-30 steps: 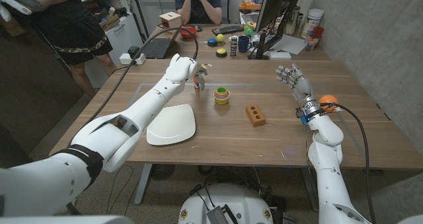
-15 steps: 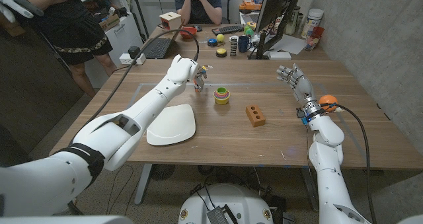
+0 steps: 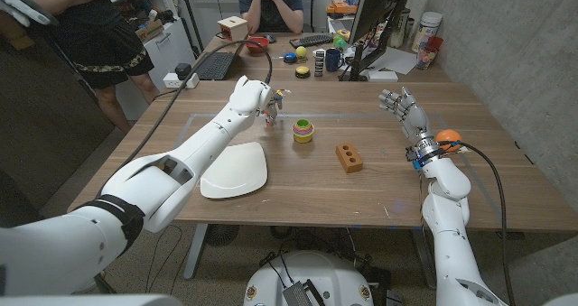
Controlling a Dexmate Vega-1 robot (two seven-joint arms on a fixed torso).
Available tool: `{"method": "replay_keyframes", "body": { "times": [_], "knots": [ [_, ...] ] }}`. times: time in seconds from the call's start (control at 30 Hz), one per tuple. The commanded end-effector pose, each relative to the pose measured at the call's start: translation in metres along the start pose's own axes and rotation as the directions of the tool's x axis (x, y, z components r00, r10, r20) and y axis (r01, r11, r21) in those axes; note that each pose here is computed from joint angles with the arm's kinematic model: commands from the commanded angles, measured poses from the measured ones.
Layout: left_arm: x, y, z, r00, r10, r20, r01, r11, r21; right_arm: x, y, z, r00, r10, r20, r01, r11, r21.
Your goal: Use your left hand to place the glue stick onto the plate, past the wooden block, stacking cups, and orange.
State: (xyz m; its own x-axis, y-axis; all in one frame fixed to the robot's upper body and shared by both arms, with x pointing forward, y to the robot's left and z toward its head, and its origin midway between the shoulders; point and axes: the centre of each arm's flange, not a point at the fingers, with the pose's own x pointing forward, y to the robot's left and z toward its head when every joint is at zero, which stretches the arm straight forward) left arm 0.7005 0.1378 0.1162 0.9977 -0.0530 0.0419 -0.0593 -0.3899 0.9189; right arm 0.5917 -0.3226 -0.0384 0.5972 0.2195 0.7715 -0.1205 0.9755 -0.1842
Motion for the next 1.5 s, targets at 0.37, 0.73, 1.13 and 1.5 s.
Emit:
{"method": "replay_keyframes", "body": {
  "times": [0.37, 0.73, 1.13, 1.5],
  "knots": [
    [0.006, -0.001, -0.002, 0.998, 0.06, -0.013, -0.06, 0.997, -0.044, 0.008, 0.0, -0.005, 1.0, 0.0, -0.004, 0.0, 1.0, -0.003],
    [0.005, 0.002, -0.003, 0.995, 0.101, -0.004, -0.101, 0.994, -0.052, 0.009, -0.001, -0.007, 1.0, 0.0, -0.003, 0.0, 1.0, 0.003],
    [-0.005, 0.012, -0.01, 0.996, 0.088, -0.028, -0.09, 0.994, -0.06, 0.007, -0.003, -0.005, 1.0, -0.003, -0.004, 0.003, 1.0, -0.013],
    [-0.022, 0.027, -0.024, 0.991, 0.12, -0.051, -0.123, 0.99, -0.067, 0.007, -0.001, -0.008, 1.0, 0.003, -0.009, -0.003, 1.0, -0.014]
  ]
}}
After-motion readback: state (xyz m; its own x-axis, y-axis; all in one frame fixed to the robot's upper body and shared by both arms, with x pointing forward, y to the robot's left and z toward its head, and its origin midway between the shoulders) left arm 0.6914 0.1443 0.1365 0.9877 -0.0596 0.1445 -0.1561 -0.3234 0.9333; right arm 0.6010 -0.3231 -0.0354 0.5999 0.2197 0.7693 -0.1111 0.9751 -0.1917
